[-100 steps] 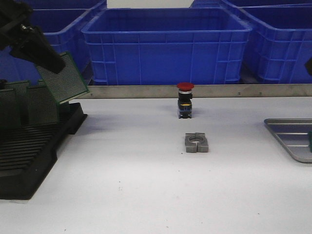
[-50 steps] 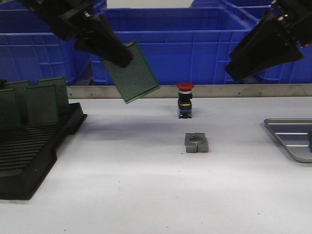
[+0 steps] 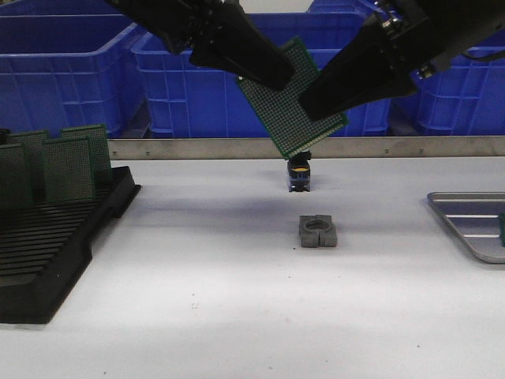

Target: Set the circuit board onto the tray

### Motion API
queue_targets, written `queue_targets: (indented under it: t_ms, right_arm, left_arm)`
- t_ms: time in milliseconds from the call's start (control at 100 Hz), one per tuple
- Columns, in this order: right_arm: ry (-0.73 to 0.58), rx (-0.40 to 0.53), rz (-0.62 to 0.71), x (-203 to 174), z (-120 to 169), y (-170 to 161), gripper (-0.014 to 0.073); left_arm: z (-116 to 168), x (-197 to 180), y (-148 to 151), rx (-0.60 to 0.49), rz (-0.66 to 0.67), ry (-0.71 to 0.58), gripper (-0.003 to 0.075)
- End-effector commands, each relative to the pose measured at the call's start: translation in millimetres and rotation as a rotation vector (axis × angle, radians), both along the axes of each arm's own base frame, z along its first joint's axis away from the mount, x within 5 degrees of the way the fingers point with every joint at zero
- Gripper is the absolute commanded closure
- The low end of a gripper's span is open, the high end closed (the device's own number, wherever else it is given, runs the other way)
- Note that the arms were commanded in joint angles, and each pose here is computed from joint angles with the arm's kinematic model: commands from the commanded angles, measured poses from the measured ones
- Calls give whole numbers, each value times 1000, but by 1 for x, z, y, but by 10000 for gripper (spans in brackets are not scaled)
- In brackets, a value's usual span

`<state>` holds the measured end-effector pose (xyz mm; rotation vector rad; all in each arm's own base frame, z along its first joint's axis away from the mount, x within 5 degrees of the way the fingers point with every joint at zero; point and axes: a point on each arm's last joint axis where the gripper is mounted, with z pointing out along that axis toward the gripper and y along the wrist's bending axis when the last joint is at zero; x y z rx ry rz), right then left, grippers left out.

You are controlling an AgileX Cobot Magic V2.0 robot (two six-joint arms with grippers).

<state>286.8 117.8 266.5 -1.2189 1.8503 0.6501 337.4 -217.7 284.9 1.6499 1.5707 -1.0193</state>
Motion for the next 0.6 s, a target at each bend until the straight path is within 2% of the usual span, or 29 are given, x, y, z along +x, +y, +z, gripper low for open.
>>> queue_targets:
  t_ms: [0, 60, 130, 250, 370, 490, 560, 590]
  right_arm:
    - [-16, 93, 0, 2, 15, 5, 96]
    - [3, 105, -8, 5, 12, 6, 140]
    - [20, 114, -11, 7, 8, 7, 240]
    - [23, 115, -12, 8, 7, 7, 484]
    - [24, 115, -10, 8, 7, 7, 667]
    - [23, 115, -11, 8, 7, 7, 657]
    - [23, 115, -11, 8, 7, 7, 657]
    - [23, 115, -11, 8, 7, 7, 657]
  left_arm:
    - [41, -17, -3, -127, -48, -10, 740]
    - [41, -17, -3, -131, -47, -8, 740]
    - [42, -17, -3, -133, -47, -8, 740]
    - [42, -17, -3, -133, -47, -8, 740]
    - [42, -17, -3, -133, -47, -8, 740]
    - [42, -16, -3, -135, -43, -7, 721]
    - [42, -16, -3, -135, -43, -7, 647]
    - [42, -16, -3, -135, -43, -7, 591]
